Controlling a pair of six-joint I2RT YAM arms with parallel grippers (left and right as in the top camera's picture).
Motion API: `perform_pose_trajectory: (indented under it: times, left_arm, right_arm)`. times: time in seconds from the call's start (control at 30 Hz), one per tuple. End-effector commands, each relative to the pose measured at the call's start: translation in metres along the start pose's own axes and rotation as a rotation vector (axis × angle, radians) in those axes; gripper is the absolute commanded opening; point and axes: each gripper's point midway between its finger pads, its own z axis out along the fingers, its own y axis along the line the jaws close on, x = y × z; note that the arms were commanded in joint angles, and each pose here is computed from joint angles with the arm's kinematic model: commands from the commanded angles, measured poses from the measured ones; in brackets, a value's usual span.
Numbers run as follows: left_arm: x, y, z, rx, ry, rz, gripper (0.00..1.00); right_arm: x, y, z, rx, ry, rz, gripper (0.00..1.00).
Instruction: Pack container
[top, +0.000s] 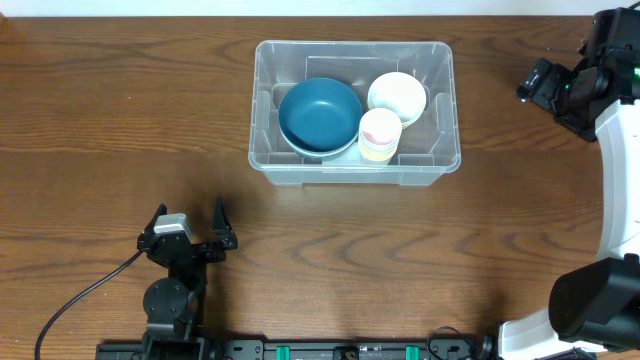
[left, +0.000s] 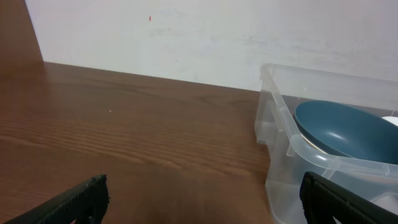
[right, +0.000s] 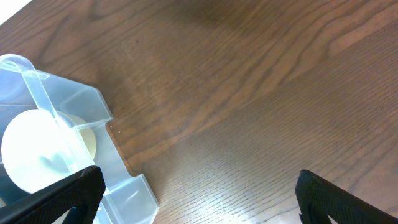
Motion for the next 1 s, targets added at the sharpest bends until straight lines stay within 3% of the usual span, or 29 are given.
perform_pose_trajectory:
  times: [0.0, 0.3, 0.43, 0.6, 0.8, 0.97]
  left_arm:
    - [0.017, 0.005, 0.001, -0.023, 0.051, 0.013, 0.98]
    - [0.018, 0.005, 0.001, -0.024, 0.051, 0.013, 0.98]
    - [0.018, 0.005, 0.001, -0.024, 0.051, 0.013, 0.98]
    - [0.017, 0.005, 0.001, -0.023, 0.051, 0.013, 0.98]
    - [0.017, 0.005, 0.001, -0.023, 0.051, 0.013, 0.98]
    - [0.017, 0.005, 0.001, -0.023, 0.051, 0.013, 0.98]
  right_arm:
    - [-0.005, 0.002, -0.014, -0.010, -0.038, 0.006, 0.99]
    - [0.011, 0.033, -0.110, -0.091, -0.262, -0.135, 0.99]
    - [0.048, 0.030, -0.138, -0.115, -0.312, -0.197, 0.99]
    - [0.096, 0.007, -0.141, -0.151, -0.365, -0.223, 0.99]
    - [0.112, -0.007, -0.136, -0.295, -0.647, -0.187, 0.99]
    - [0.130, -0.003, -0.123, -0.427, -0.832, -0.260, 0.99]
